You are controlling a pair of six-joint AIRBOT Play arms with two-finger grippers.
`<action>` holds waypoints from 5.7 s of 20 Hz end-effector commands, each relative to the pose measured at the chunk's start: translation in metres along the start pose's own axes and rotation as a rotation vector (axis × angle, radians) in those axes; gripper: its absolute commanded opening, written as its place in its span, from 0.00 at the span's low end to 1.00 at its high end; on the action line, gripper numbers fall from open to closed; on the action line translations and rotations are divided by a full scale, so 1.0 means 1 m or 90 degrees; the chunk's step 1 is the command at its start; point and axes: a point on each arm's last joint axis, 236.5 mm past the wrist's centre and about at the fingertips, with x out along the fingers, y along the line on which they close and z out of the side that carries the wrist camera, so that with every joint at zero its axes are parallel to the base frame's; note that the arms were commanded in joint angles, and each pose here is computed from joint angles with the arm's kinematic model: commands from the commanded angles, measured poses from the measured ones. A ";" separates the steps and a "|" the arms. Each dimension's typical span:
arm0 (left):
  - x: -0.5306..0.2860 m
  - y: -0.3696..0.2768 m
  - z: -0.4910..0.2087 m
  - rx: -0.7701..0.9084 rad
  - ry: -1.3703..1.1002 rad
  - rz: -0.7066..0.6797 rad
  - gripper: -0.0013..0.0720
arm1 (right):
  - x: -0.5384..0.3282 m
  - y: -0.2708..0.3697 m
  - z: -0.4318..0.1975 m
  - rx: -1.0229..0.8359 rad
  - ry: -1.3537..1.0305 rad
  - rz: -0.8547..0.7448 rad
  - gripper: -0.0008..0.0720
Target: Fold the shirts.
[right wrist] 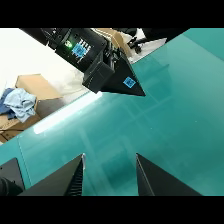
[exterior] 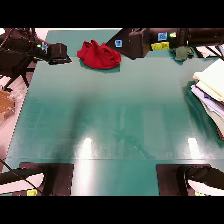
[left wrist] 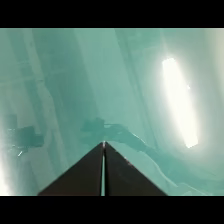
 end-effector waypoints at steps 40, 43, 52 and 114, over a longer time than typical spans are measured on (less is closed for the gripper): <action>0.275 0.130 0.004 -0.586 -0.144 -0.076 0.99 | 0.001 0.006 -0.019 0.003 0.050 0.017 0.54; 0.301 0.150 0.031 -0.591 -0.198 -0.083 0.99 | 0.001 0.007 -0.025 0.003 0.069 0.022 0.54; 0.331 0.174 0.081 -0.547 -0.290 -0.097 0.89 | -0.001 0.010 -0.034 0.003 0.091 0.028 0.54; 0.013 0.064 -0.300 0.099 0.531 0.264 0.06 | 0.141 -0.286 -0.298 0.532 0.318 -0.093 0.82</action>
